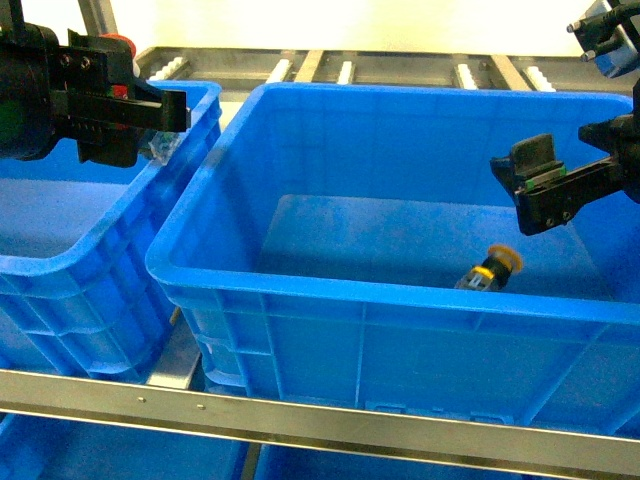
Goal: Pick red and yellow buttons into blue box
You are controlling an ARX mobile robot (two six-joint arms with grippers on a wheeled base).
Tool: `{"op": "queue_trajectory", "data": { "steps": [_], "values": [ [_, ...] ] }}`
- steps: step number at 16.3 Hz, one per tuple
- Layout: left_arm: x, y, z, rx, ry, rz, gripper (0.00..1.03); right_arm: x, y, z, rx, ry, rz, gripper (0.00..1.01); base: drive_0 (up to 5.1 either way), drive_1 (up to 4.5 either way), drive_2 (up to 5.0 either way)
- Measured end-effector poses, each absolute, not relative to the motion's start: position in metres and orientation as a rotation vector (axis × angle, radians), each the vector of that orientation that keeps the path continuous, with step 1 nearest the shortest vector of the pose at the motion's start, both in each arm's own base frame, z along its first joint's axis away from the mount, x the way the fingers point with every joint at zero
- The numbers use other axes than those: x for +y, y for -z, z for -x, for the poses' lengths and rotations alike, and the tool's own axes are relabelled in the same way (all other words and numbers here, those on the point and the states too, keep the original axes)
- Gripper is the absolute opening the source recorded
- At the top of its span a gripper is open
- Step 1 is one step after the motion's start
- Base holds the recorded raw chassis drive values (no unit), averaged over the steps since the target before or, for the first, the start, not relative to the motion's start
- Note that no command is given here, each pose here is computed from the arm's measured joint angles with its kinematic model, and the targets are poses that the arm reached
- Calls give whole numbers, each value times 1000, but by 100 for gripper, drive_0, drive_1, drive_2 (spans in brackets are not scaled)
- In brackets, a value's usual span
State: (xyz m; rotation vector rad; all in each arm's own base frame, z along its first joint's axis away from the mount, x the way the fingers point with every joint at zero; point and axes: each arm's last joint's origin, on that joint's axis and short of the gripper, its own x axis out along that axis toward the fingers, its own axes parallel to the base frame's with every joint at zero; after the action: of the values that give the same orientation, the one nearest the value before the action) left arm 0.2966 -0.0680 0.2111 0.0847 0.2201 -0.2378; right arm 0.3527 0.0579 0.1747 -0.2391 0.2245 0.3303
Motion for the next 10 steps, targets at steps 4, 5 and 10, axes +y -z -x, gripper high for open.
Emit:
{"op": "queue_trajectory", "data": {
  "steps": [4, 5, 10],
  "values": [
    [-72, -211, -299, 240, 251, -89, 24, 58, -175, -353, 225, -330, 239, 98, 0, 0, 0],
    [-82, -213, -315, 266, 301, -75, 24, 58, -175, -353, 225, -330, 239, 98, 0, 0, 0],
    [-142, -190, -359, 420, 447, 31, 24, 58, -175, -353, 225, -330, 239, 98, 0, 0, 0]
  ]
}}
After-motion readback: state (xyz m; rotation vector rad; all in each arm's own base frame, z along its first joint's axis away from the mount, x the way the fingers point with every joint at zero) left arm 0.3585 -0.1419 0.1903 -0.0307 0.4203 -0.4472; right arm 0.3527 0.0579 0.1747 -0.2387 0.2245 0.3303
